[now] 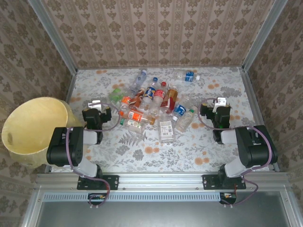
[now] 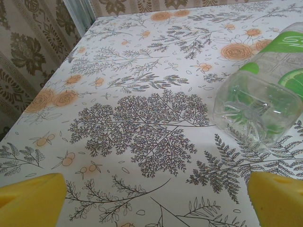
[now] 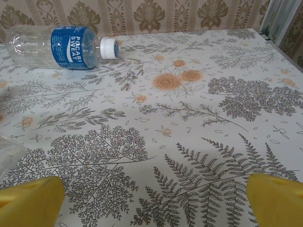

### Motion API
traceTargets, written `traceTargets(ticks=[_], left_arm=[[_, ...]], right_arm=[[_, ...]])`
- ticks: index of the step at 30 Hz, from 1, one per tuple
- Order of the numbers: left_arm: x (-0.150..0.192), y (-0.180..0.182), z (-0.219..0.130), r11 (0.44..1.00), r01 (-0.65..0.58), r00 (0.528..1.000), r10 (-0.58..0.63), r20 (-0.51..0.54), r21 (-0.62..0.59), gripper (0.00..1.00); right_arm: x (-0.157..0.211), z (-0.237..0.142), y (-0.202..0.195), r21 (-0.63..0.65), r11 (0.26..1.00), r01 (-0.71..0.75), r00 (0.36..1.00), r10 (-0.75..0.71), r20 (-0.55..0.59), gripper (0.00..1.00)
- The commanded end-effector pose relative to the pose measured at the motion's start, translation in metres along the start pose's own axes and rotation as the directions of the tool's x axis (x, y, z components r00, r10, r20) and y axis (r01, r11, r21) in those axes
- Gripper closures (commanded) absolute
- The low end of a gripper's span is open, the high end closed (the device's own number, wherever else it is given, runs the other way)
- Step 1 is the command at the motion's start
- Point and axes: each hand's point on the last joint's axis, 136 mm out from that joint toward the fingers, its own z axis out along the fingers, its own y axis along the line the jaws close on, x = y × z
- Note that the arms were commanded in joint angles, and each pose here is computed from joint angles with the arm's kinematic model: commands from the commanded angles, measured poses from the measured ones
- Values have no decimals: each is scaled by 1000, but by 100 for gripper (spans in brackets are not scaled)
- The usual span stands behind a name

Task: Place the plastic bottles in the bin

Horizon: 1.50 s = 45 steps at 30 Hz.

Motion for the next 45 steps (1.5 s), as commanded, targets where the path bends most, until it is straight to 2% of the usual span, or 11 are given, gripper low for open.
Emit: traceTargets(ticks=[1, 7, 14, 17, 20, 25, 28, 30, 36, 40, 45], left_arm=[[-17, 3, 1, 1000, 14, 999, -13, 46, -14, 0], [-26, 4, -3, 1000, 7, 999, -6, 49, -17, 0], [-60, -2, -25, 998, -51, 998, 52, 27, -35, 0], [-79, -8, -38, 1000, 14, 999, -13, 51, -12, 0], [-91, -17, -50, 993, 115, 993, -116, 22, 24, 0], [-90, -32, -63, 962, 271, 960, -267, -86, 35, 0], [-84, -39, -67, 937, 349, 929, -343, -140, 25, 0], [-85, -52, -71, 926, 369, 919, -351, -180, 81, 0], [-81, -60, -78, 905, 415, 896, -388, -214, 95, 0], [-78, -65, -76, 894, 436, 882, -402, -246, 102, 0], [-73, -67, -74, 902, 422, 882, -384, -271, 95, 0]], right_arm=[[-7, 0, -1, 12, 1000, -16, 1000, 16, 21, 0], [-15, -3, -1, 7, 1000, -12, 1000, 12, 13, 0], [-60, -34, -8, 30, 997, -67, 997, 66, 49, 0], [-71, -47, -4, -9, 991, -133, 991, 133, 6, 0], [-71, -57, 10, -81, 966, -246, 968, 240, -67, 0], [-47, -67, 34, -94, 878, -470, 854, 425, -300, 0], [-23, -73, 52, -80, 835, -545, 767, 458, -449, 0], [-10, -80, 61, -50, 825, -563, 721, 461, -518, 0], [30, -94, 100, -1, 863, -505, 651, 380, -657, 0], [42, -90, 112, 69, 895, -441, 658, 375, -653, 0], [57, -84, 137, 90, 911, -403, 650, 354, -673, 0]])
